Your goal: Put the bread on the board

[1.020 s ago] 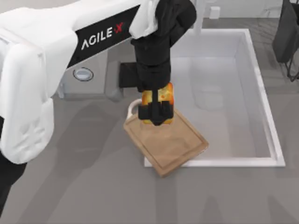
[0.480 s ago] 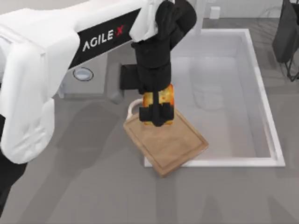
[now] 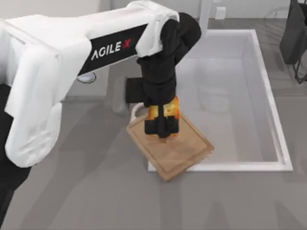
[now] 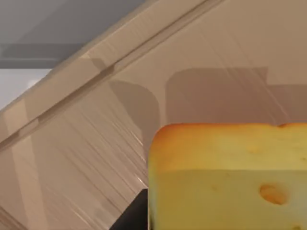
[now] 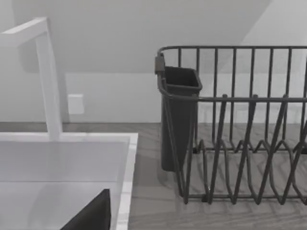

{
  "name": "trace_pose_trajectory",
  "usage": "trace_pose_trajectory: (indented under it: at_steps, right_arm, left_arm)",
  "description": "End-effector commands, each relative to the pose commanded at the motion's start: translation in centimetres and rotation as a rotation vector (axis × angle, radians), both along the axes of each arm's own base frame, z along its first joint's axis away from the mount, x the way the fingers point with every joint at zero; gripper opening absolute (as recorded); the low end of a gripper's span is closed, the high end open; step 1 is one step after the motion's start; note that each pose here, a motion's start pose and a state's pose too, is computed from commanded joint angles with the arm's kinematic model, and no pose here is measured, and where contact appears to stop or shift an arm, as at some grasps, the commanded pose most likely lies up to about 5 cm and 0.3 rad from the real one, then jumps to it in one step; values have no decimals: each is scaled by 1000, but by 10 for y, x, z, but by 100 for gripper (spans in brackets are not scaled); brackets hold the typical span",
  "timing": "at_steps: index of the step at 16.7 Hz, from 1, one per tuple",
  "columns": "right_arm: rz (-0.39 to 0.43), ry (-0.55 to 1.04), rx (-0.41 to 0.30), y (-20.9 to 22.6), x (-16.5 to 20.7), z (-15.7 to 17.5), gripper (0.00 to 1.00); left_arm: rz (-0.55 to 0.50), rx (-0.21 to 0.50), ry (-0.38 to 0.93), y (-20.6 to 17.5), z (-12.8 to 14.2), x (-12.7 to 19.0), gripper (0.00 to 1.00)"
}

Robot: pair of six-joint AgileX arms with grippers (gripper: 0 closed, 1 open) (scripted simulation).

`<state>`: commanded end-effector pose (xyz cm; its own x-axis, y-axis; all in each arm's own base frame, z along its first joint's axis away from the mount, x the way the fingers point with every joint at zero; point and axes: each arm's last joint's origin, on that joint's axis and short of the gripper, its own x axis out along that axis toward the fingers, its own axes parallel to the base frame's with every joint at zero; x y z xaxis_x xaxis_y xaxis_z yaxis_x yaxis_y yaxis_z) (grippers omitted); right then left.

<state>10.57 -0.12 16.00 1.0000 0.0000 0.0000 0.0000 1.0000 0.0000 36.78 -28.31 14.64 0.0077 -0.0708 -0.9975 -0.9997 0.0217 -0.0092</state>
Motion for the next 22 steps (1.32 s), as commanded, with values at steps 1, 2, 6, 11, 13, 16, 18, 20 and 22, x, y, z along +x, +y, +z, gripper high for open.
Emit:
trace_pose_trajectory:
  at_steps: [1,2,6,11,13,16,18,20,22]
  right_arm:
    - [0,0,0,0,0,0,100]
    - [0,0,0,0,0,0,100]
    - [0,0,0,0,0,0,100]
    - [0,0,0,0,0,0,100]
    - [0,0,0,0,0,0,100]
    - [0,0,0,0,0,0,100]
    - [0,0,0,0,0,0,100]
    - [0,0,0,0,0,0,100]
    - [0,0,0,0,0,0,100]
  left_arm:
    - [-1,4,5,0,-4,0,0]
    - [-1,7,8,0,-6,0,0]
    - [-1,7,8,0,-6,0,8]
    - [-1,7,8,0,-6,0,45]
    - [-1,7,8,0,-6,0,60]
    - [-1,7,8,0,-6,0,83]
    - [-1,7,8,0,-6,0,98]
    - [-1,7,8,0,-6,0,100]
    - [-1,7,8,0,-6,0,100]
